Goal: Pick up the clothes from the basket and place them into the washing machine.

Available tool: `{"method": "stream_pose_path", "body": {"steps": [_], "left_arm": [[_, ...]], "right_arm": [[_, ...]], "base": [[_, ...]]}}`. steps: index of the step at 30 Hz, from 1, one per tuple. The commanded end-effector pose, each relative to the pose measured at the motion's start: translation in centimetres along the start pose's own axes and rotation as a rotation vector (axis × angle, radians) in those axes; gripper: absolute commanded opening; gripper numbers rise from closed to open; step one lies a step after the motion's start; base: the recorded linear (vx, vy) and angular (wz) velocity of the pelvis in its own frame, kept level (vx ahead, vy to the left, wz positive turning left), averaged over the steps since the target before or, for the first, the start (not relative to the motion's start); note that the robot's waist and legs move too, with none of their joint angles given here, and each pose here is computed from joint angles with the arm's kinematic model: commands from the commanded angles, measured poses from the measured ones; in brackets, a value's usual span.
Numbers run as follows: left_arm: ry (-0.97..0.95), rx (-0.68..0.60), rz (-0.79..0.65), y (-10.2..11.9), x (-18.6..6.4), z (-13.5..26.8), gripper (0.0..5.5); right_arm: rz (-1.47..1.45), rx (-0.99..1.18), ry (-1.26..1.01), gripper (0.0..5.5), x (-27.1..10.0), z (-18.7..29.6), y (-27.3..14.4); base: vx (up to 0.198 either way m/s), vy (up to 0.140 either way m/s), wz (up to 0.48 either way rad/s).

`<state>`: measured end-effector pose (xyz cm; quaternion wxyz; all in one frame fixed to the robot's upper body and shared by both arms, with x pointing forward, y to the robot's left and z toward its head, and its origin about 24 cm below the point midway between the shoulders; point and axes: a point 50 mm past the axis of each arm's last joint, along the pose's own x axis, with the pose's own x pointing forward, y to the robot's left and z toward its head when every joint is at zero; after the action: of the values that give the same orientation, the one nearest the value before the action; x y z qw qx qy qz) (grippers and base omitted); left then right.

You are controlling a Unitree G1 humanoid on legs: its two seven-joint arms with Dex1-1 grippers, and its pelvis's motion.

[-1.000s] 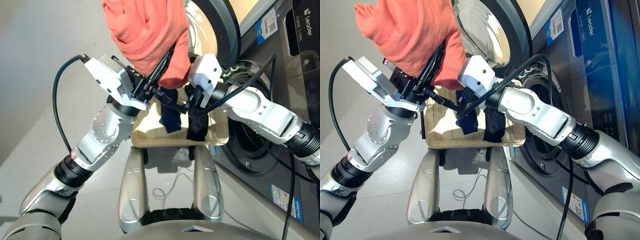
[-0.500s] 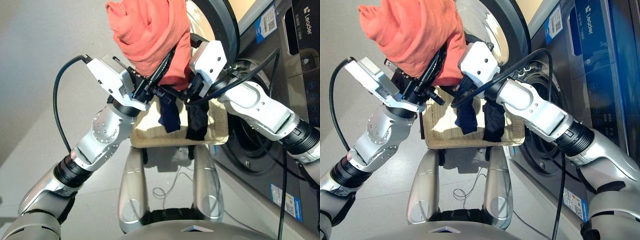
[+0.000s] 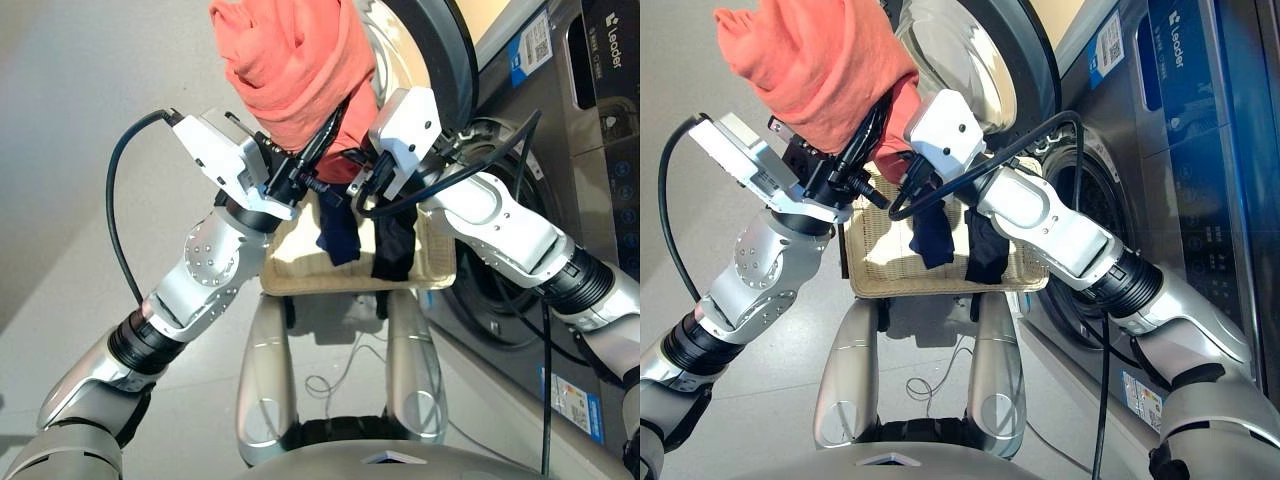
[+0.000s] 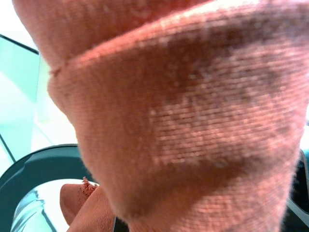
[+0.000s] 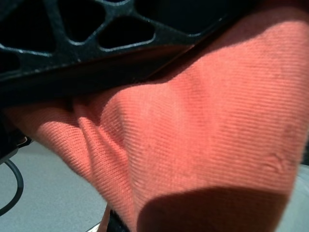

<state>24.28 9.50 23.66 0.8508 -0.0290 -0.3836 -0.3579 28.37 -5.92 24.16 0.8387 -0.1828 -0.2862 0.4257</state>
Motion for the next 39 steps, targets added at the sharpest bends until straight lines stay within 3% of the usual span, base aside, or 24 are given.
{"method": "stream_pose_path", "body": {"steps": [1,2,3,4,5,13,18,27,39], "left_arm": [[-0.172,-0.029,-0.078,-1.8,0.8,3.2,0.00],[-0.172,-0.029,-0.073,-1.8,0.7,3.1,0.00],[-0.168,-0.031,-0.065,-1.7,0.6,3.0,1.40],[-0.163,-0.036,-0.057,-1.7,0.5,2.9,4.62],[-0.162,-0.037,-0.058,-1.7,0.5,2.9,5.50],[-0.115,-0.132,0.057,-1.2,-0.3,1.0,5.50],[-0.109,-0.199,0.141,-1.5,-0.4,-0.1,5.50],[-0.141,-0.308,0.096,-3.8,0.9,-0.6,5.50],[-0.200,-0.334,0.120,-3.6,1.7,0.0,5.50]], "right_arm": [[-0.090,-0.087,-0.251,0.00,0.1,4.8,-2.0],[-0.100,-0.092,-0.259,0.00,0.0,4.9,-2.0],[-0.125,-0.093,-0.266,0.00,-0.1,4.7,-2.2],[-0.147,-0.079,-0.265,0.00,-0.4,4.4,-2.2],[-0.148,-0.079,-0.265,0.00,-0.4,4.3,-2.2],[-0.407,0.089,-0.267,0.00,-2.4,0.7,-2.1],[-0.627,0.183,-0.132,0.00,-4.0,-3.9,-1.4],[-0.884,0.220,0.153,0.00,-6.3,-10.6,-1.5],[-1.234,0.362,0.483,0.00,-12.4,-17.6,-1.4]], "base": [[0.000,0.000,0.000],[0.000,0.000,0.000],[0.000,0.000,0.000],[0.000,0.000,0.000],[0.000,0.000,0.000],[0.000,0.000,0.000],[0.000,0.000,0.000],[0.000,0.000,0.000],[0.000,0.000,0.000]]}}
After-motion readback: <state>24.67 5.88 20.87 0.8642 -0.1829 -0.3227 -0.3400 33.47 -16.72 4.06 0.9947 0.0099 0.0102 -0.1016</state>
